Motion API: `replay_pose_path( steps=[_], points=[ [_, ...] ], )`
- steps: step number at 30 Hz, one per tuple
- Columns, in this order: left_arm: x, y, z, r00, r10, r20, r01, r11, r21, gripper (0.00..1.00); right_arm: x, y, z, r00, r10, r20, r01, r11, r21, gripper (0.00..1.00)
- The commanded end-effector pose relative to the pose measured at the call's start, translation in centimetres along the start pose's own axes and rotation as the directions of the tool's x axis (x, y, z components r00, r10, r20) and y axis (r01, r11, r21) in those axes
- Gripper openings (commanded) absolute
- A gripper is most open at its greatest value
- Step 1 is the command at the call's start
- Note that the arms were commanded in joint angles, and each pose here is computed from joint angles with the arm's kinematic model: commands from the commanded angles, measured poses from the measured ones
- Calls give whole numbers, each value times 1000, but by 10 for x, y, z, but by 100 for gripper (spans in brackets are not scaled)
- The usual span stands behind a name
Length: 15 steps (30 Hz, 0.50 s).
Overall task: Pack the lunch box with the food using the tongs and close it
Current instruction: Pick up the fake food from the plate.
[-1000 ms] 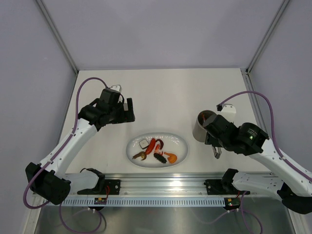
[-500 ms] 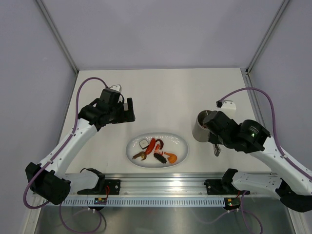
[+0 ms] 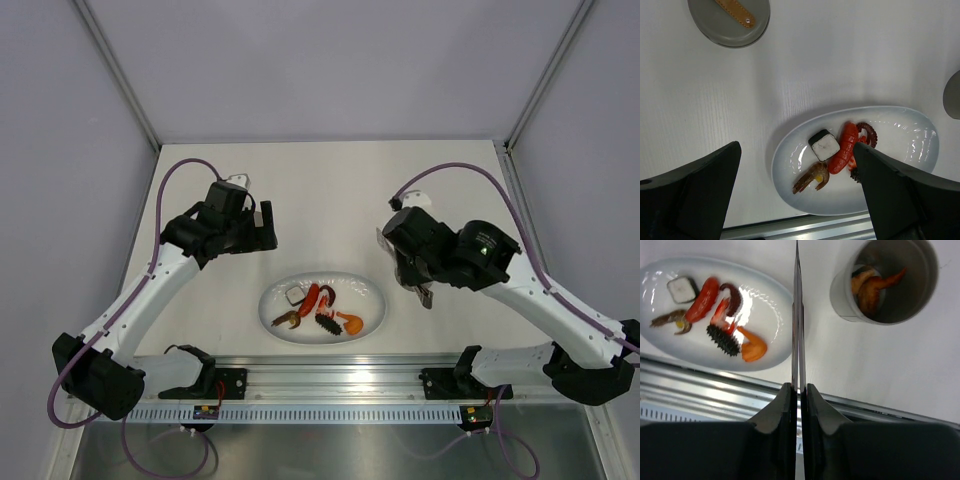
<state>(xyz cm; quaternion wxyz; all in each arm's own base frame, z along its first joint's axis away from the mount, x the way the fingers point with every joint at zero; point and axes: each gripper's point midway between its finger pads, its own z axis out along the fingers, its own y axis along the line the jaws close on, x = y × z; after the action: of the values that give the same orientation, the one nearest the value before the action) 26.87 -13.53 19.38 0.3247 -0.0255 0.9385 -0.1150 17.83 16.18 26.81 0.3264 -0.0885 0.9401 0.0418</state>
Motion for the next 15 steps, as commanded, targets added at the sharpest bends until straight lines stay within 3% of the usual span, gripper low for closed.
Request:
replay_pose_path(
  steps=[1,8,15],
  points=[
    [-12,-2,-7,999,7,46,-7,1000,4,99,36,16,-8,975,-188,-120,176,979,-106,9],
    [-10,-5,-5,999,-3,37,2,1000,19,99,86,40,0,916,-306,-261,256,944,-208,13],
    [-10,-7,-3,999,-6,37,5,1000,24,99,114,47,1,895,-303,-327,216,937,-276,28]
  ],
)
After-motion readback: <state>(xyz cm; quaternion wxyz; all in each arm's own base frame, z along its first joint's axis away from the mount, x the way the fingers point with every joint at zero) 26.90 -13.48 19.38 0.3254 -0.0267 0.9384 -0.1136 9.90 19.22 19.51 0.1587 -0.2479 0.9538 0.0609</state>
